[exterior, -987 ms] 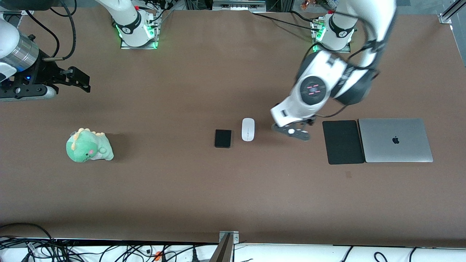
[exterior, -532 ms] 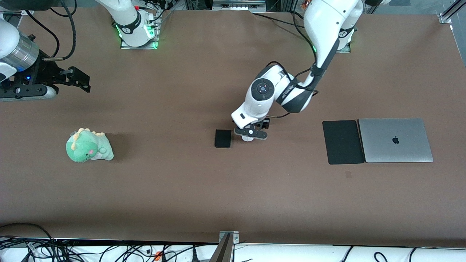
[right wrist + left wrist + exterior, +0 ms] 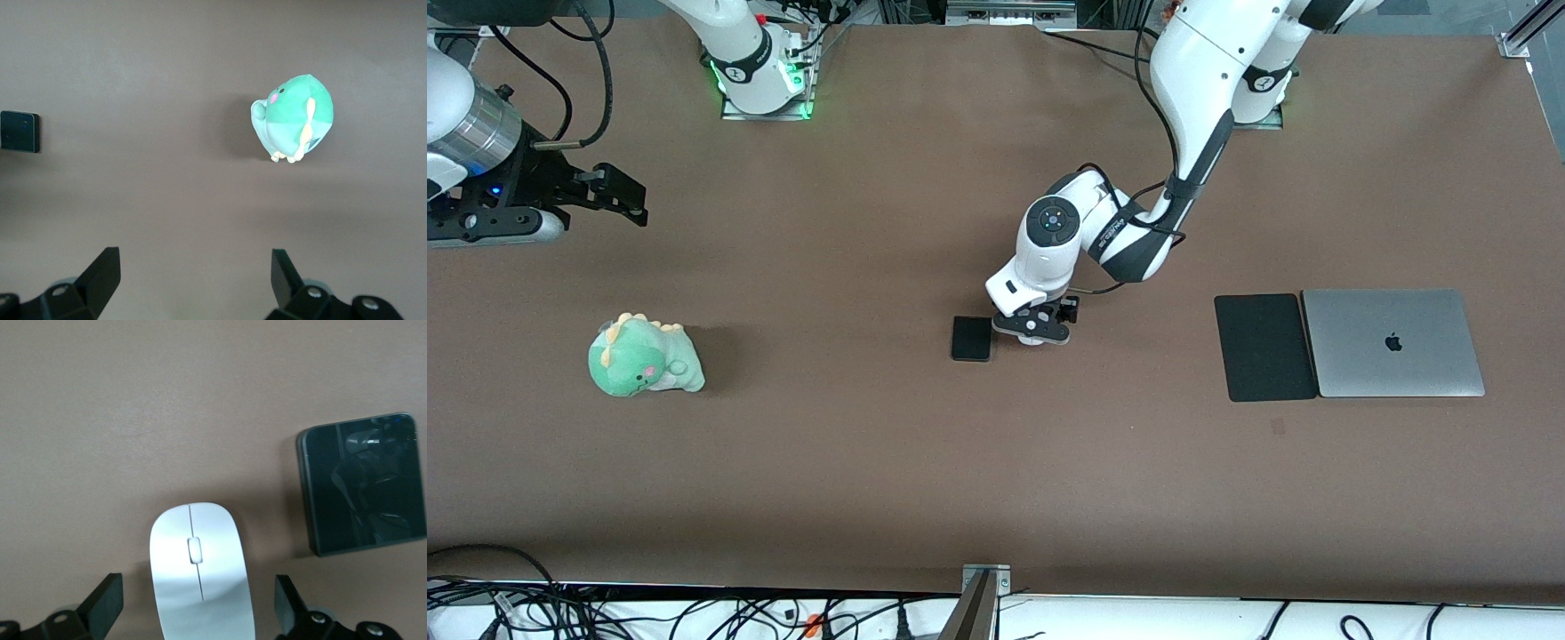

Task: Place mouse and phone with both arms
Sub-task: 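Reach the left gripper to the white mouse and grasp it, then carry the mouse onto the mouse pad while the right gripper reaches the phone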

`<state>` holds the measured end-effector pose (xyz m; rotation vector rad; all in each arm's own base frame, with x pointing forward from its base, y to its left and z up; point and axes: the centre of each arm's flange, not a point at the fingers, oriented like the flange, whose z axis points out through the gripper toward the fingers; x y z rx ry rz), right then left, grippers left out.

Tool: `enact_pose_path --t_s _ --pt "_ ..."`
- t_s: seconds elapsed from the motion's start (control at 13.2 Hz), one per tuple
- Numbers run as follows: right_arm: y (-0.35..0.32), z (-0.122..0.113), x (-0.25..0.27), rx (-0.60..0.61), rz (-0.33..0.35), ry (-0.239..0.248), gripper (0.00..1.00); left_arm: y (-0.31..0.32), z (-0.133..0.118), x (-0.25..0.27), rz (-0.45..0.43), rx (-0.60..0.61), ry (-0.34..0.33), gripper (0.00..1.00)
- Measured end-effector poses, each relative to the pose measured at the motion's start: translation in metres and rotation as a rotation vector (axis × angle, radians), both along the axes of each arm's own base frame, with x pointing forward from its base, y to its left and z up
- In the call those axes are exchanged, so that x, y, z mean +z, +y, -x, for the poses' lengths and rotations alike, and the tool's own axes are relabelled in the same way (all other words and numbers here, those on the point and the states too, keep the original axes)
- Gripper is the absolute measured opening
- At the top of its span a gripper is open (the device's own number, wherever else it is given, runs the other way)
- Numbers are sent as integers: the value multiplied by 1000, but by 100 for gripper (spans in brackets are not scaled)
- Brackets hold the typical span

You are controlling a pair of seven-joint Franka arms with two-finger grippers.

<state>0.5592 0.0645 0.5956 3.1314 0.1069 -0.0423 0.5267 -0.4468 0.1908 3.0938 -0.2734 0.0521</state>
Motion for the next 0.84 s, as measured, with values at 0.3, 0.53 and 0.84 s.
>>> enact_pose_path --t_s 0.3,0.53,0.84 --pt "1 -3 -4 1 1 -1 100 -5 3 -24 33 52 -19 100" --pt "8 -3 -5 14 1 0 100 -3 2 -22 28 60 -19 79" --pt "13 -8 -15 19 3 10 100 2 4 6 -35 61 26 61"
